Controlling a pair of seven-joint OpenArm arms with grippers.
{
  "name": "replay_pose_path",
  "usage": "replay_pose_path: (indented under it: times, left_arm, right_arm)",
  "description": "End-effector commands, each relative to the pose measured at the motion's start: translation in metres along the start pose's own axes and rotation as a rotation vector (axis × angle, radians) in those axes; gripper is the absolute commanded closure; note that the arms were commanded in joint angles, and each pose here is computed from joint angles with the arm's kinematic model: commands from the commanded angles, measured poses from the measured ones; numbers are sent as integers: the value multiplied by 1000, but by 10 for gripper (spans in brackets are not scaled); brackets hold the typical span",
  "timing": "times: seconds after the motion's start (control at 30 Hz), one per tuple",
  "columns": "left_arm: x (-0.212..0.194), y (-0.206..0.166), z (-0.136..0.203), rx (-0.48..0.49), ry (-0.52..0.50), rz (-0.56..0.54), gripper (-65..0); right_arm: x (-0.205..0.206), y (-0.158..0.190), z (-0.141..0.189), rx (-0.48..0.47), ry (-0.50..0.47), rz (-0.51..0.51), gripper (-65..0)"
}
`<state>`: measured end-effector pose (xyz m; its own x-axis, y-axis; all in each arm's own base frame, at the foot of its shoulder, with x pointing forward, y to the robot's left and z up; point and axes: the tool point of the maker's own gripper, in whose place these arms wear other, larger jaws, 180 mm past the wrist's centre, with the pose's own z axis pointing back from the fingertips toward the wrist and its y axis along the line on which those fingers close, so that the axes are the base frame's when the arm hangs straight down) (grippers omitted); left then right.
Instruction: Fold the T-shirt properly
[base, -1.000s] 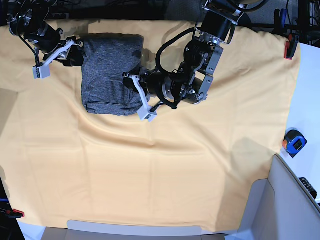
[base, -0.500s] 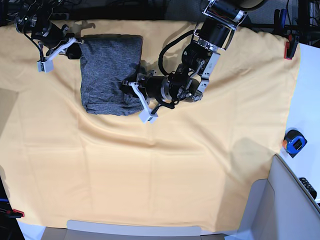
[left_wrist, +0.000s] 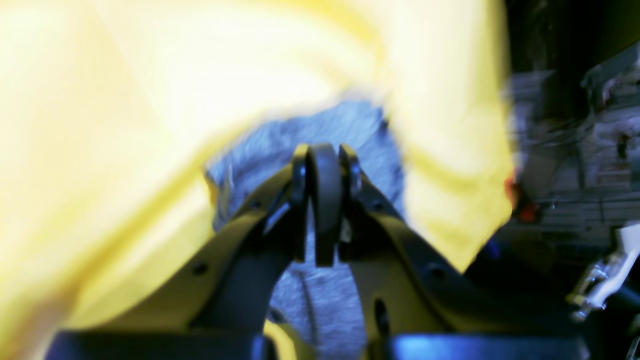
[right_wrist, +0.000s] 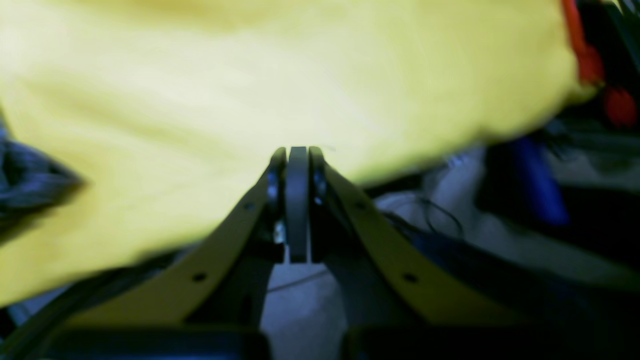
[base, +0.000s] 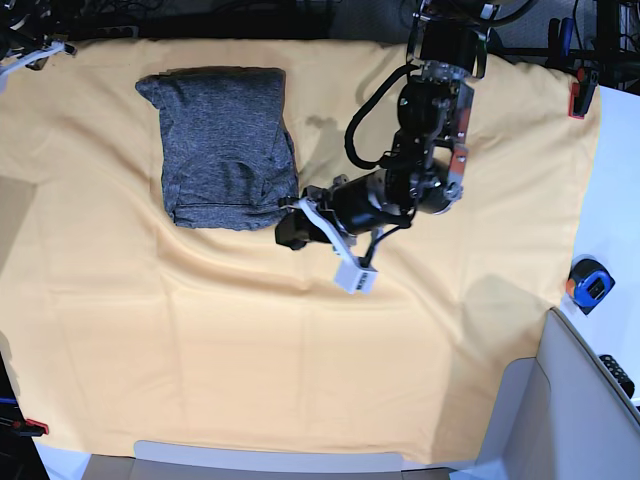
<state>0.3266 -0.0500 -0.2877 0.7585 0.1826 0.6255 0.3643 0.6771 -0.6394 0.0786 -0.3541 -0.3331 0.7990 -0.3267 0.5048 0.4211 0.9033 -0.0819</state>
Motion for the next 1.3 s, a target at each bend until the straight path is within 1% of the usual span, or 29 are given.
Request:
replay_pose_path:
  times: [0.0, 0.03, 0.1, 0.13, 0.23, 0.3, 0.33, 0.43, 0.5, 0.53, 0.6, 0.67, 0.77, 0.83, 0.9, 1.0, 1.07, 1.17, 1.2, 1.27]
  left_arm:
    - [19, -11, 15, -22, -81, -21, 0]
    - [22, -6, 30, 0, -117, -23, 0]
    - [20, 25, 65, 97, -162, -15, 0]
    - [8, 40, 83, 150, -169, 17, 0]
    - [-40, 95, 138, 348, -173, 170, 0]
    - [-72, 124, 172, 469, -190, 267, 0]
    - [-91, 136, 192, 537, -205, 319, 0]
    - [-141, 149, 236, 699, -261, 462, 0]
    - [-166, 149, 251, 766, -292, 546, 0]
    - [-180, 148, 255, 789, -290, 593, 0]
    - [-199, 149, 261, 812, -248, 626, 0]
    - [-229, 151, 257, 813, -179, 702, 0]
    - [-281, 160, 256, 846, -106, 828, 0]
    - [-322, 165, 257, 884, -64, 919, 0]
    - [-362, 168, 256, 923, -30, 1002, 0]
    - [-398, 181, 235, 955, -28, 1097, 0]
    - [-430, 185, 217, 987, 3, 1167, 0]
    - [-455, 206, 199, 1053, 78, 1138, 0]
    - [-462, 213, 197, 1077, 108, 1113, 0]
    - [-468, 222, 191, 1106, 160, 1049, 0]
  right_arm:
    - [2, -6, 6, -17, -8, 22, 0]
    - [-1, -6, 7, -16, 2, 27, 0]
    - [-11, -9, 8, -23, 35, 42, 0]
    - [-18, -8, 8, -18, 61, 57, 0]
    - [-39, 0, 7, 15, 149, 142, 0]
    - [-50, 6, 5, 43, 203, 199, 0]
    - [-60, 8, 2, 53, 245, 221, 0]
    - [-92, 5, -7, 41, 362, 246, 0]
    - [-119, 0, -16, 24, 460, 247, 0]
    - [-134, -1, -20, 27, 512, 242, 0]
    - [-166, 2, -29, 43, 612, 211, 0]
    - [-201, 3, -34, 50, 715, 159, 0]
    - [-248, 12, -38, 78, 859, 90, 0]
    - [-276, 24, -44, 115, 939, 36, 0]
    - [-296, 35, -53, 144, 978, -3, 0]
    - [-316, 56, -71, 184, 993, -46, 0]
    - [-319, 77, -91, 217, 950, -64, 0]
    - [-322, 105, -117, 254, 867, -72, 0]
    - [-324, 117, -125, 268, 832, -58, 0]
    - [-326, 139, -138, 304, 778, 17, 0]
